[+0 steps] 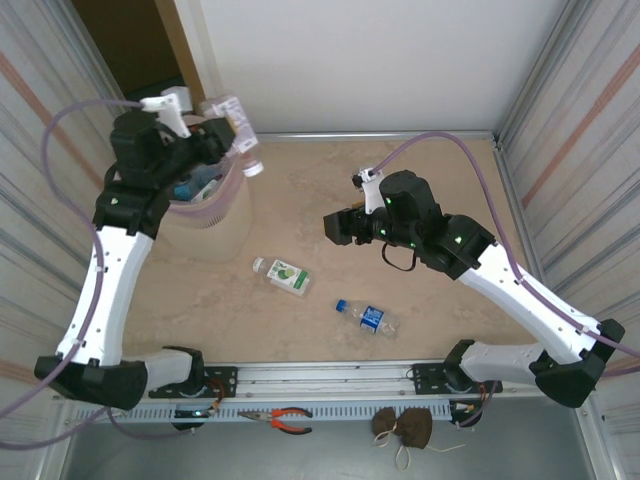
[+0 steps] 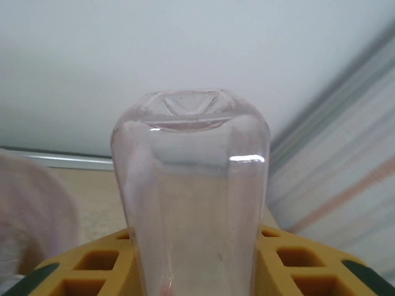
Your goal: Put the plastic bottles in the bin
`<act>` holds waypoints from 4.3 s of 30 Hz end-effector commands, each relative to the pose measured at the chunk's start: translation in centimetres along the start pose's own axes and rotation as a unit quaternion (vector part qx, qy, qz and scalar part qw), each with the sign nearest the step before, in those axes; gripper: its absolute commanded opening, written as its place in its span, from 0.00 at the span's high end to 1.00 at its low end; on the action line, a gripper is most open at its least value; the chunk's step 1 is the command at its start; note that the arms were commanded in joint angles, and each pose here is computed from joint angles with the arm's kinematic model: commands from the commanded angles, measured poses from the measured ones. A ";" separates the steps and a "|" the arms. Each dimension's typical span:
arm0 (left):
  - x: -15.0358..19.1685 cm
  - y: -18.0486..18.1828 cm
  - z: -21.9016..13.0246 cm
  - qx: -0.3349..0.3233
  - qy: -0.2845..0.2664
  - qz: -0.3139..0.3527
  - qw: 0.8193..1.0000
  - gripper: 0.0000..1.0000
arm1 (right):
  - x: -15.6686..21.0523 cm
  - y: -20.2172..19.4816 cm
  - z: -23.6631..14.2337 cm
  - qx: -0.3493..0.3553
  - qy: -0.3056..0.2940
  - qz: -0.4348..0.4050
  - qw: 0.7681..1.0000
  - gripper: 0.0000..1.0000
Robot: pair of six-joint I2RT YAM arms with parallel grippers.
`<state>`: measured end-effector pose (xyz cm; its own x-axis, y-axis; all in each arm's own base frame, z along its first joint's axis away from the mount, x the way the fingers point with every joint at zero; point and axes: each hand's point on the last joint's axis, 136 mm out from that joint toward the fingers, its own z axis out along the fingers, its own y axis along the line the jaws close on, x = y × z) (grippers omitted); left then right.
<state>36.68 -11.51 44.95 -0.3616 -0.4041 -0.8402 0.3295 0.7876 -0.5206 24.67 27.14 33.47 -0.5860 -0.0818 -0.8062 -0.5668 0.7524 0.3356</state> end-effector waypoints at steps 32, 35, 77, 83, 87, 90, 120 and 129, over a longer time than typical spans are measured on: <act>1.2 18.9 5.2 -0.264 -0.057 -0.471 0.840 0.62 | -0.1 -1.4 -1.3 0.034 -0.008 0.009 0.999 0.26; 1.6 18.7 5.0 -0.263 -0.051 -0.475 0.838 0.51 | -0.1 -1.4 -1.2 0.035 -0.007 0.009 0.999 0.26; 0.9 10.2 1.4 -0.105 0.007 -0.284 0.953 0.43 | 15.5 -4.8 4.5 0.084 0.320 -0.180 0.926 0.29; 1.5 10.3 0.0 -0.116 0.003 -0.275 0.955 0.42 | 20.7 -5.8 6.2 0.099 0.418 -0.224 0.875 0.30; 1.7 10.2 -0.6 -0.117 0.001 -0.273 0.955 0.42 | 23.3 -6.6 7.3 0.113 0.469 -0.234 0.844 0.32; 1.8 10.3 -0.9 -0.119 -0.002 -0.277 0.953 0.42 | 24.7 -6.5 8.1 0.110 0.491 -0.246 0.829 0.32; 2.1 10.4 -2.3 -0.130 -0.014 -0.269 0.954 0.43 | 28.3 -6.4 11.2 0.111 0.532 -0.283 0.790 0.65; 0.5 9.0 -3.7 -0.103 -0.057 -0.218 0.969 0.46 | 24.8 -5.2 10.2 0.098 0.485 -0.250 0.833 0.72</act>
<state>37.18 -3.40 37.90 -0.3929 -0.7881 -0.4738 -0.1093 0.5516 -0.8269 18.28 27.30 3.45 -0.5224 -0.8492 0.0772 -0.8514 0.5143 -0.1035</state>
